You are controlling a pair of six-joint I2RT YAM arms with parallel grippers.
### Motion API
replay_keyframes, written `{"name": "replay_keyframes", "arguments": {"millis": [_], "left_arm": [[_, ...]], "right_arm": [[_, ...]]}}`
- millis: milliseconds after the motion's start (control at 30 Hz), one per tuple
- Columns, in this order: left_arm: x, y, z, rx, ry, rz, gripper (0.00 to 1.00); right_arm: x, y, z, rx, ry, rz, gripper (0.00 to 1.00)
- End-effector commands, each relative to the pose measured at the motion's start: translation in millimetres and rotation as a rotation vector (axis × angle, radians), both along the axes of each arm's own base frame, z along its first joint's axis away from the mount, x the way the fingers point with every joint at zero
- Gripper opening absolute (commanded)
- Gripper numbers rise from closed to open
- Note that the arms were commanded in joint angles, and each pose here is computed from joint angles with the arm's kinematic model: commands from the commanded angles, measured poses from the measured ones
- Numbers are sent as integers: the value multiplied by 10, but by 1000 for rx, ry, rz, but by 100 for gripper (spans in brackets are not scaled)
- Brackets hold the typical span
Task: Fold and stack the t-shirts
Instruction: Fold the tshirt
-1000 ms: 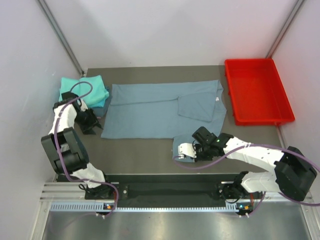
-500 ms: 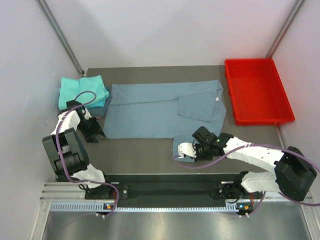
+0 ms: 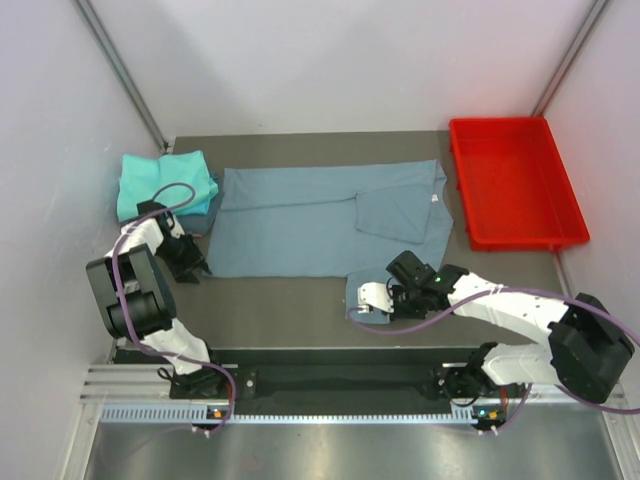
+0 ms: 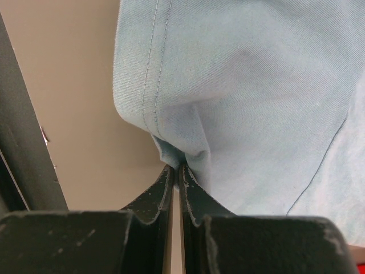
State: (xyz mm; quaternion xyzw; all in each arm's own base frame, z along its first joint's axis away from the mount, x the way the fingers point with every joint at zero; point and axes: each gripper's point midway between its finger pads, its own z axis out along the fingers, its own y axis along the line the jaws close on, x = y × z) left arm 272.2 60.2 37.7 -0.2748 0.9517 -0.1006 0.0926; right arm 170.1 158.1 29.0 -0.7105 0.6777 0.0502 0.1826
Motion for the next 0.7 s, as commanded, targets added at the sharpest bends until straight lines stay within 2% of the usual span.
{"name": "replay_keyframes", "arguments": {"millis": [0,200,367,433,467,500,533,633,667], "left_arm": [[222,36,51,19,-59,-2,48],[279,5,7,12,-49,-17,46],[318,-9,-19,11,-50,-24,41],[320,-29,-14,0,-54,-29,31],[313,-42,-20,-4,-52,-31,21],[317,-45,-5,-4,-59,-33,17],[311,-47,0,-4,-59,-33,9],[286,-67,26,-9,-62,-35,0],[270,-75,48,-10,-63,-36,0]], "right_arm": [[69,69,72,54,-29,-17,0],[92,50,77,57,-30,-32,0],[97,39,66,57,-28,-38,0],[105,42,62,59,-30,-41,0],[109,42,60,58,-31,-41,0],[106,43,57,58,-28,-42,0],[110,47,55,61,-31,-42,0],[130,40,59,60,-35,-50,0],[157,25,79,58,-46,-60,0]]}}
